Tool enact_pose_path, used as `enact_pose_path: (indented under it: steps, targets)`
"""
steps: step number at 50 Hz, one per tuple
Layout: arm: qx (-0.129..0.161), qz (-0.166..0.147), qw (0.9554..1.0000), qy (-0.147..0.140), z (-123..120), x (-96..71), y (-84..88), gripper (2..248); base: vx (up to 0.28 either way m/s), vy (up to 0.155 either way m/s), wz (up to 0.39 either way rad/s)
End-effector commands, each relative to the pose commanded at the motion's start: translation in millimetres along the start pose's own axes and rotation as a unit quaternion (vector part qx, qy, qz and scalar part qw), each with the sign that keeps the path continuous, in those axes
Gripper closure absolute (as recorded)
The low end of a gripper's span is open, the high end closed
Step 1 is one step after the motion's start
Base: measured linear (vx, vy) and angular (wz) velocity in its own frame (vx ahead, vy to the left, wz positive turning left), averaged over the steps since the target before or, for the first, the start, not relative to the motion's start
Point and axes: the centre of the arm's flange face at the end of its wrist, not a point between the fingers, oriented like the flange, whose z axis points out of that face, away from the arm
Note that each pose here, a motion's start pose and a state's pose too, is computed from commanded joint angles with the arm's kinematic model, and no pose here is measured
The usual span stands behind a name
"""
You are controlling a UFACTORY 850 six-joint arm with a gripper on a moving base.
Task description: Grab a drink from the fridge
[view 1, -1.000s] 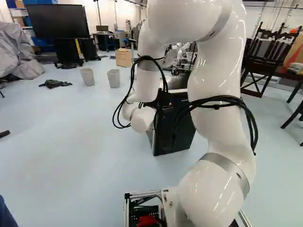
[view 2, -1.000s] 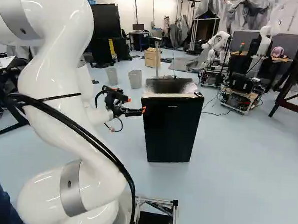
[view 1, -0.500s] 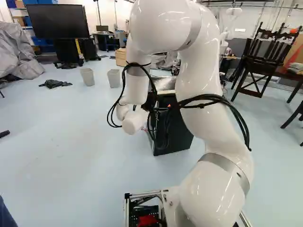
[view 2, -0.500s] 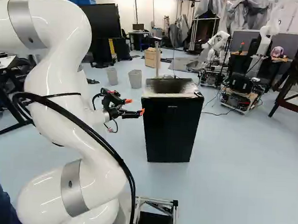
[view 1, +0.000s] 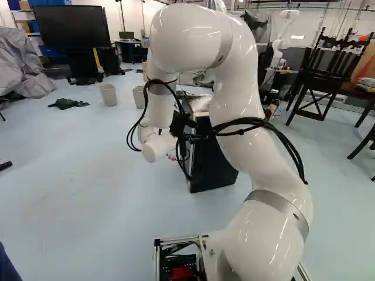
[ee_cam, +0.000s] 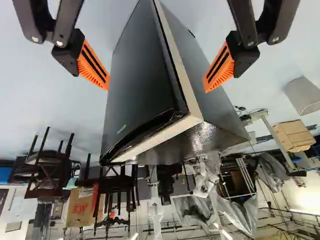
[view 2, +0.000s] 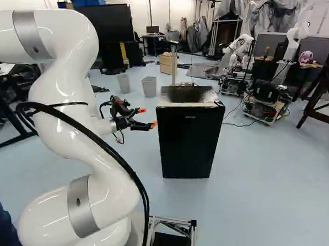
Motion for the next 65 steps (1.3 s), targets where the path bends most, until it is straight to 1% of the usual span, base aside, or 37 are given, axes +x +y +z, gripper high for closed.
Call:
enact_pose_path:
  steps: [15, 19, 30, 52, 65]
  targets:
    - [-0.04, 0.03, 0.9985, -0.021, 11.8, -6.9, -21.4, 3, 0.0, 0.0, 0.0]
    - [-0.051, 0.038, 0.9976, -0.028, 15.9, -8.6, -25.8, 3, 0.0, 0.0, 0.0]
    - [-0.072, 0.053, 0.9951, -0.042, 24.5, -11.5, -33.4, 3, 0.0, 0.0, 0.0]
    - [-0.088, 0.07, 0.9928, -0.041, 43.2, -10.5, -44.0, 3, 0.0, 0.0, 0.0]
    - [-0.095, 0.074, 0.992, -0.039, 50.8, -9.3, -44.1, 3, 0.0, 0.0, 0.0]
